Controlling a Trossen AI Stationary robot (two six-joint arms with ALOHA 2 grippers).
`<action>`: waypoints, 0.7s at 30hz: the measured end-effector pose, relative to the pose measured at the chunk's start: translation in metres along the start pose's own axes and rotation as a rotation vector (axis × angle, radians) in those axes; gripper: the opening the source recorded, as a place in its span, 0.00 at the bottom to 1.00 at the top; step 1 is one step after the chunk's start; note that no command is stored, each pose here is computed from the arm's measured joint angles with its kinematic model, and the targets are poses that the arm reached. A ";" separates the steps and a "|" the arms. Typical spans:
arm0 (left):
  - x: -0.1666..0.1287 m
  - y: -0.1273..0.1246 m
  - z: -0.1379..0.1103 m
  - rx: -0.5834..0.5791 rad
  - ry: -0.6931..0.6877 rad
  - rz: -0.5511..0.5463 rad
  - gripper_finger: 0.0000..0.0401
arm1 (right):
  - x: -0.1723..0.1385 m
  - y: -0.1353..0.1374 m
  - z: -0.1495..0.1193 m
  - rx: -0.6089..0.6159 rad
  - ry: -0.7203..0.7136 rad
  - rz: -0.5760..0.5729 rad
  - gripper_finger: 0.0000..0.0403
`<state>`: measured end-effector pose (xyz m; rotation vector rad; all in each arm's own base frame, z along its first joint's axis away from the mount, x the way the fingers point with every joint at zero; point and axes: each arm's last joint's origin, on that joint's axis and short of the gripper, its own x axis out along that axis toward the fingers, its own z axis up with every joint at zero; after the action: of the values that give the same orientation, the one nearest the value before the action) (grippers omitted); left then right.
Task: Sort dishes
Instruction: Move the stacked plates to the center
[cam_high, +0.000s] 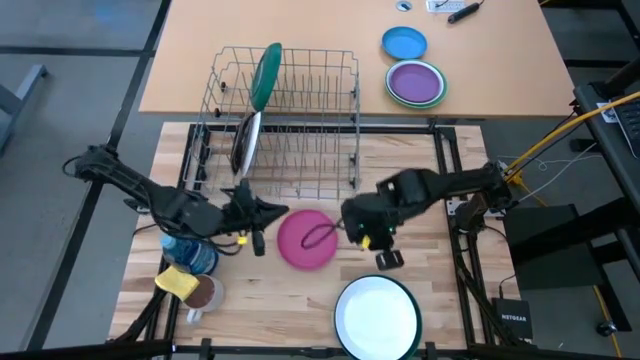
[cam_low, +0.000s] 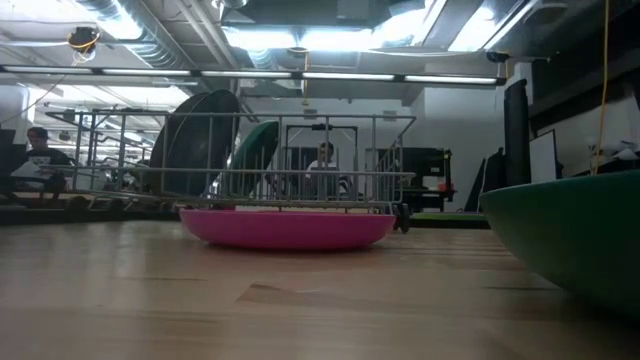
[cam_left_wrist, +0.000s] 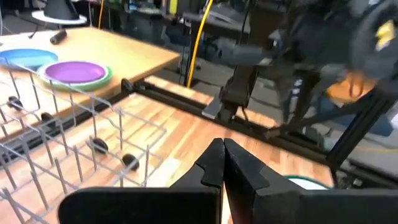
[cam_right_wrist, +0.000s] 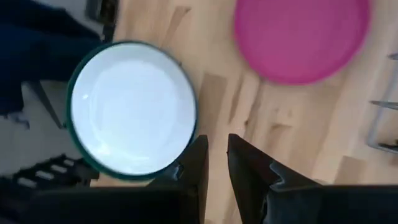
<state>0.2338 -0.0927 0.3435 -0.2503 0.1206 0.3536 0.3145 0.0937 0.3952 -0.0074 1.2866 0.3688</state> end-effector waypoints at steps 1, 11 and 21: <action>0.003 -0.002 -0.004 0.004 0.010 0.004 0.00 | 0.002 0.004 -0.002 -0.015 0.015 0.003 0.16; 0.026 -0.021 -0.027 0.017 0.063 -0.088 0.00 | 0.037 0.040 -0.017 -0.104 0.177 0.067 0.16; 0.033 -0.024 -0.035 0.034 0.088 -0.094 0.00 | 0.103 0.060 -0.050 -0.140 0.442 0.269 0.16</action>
<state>0.2705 -0.1130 0.3102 -0.2375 0.2006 0.2465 0.2749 0.1671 0.2963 -0.0357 1.7015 0.7163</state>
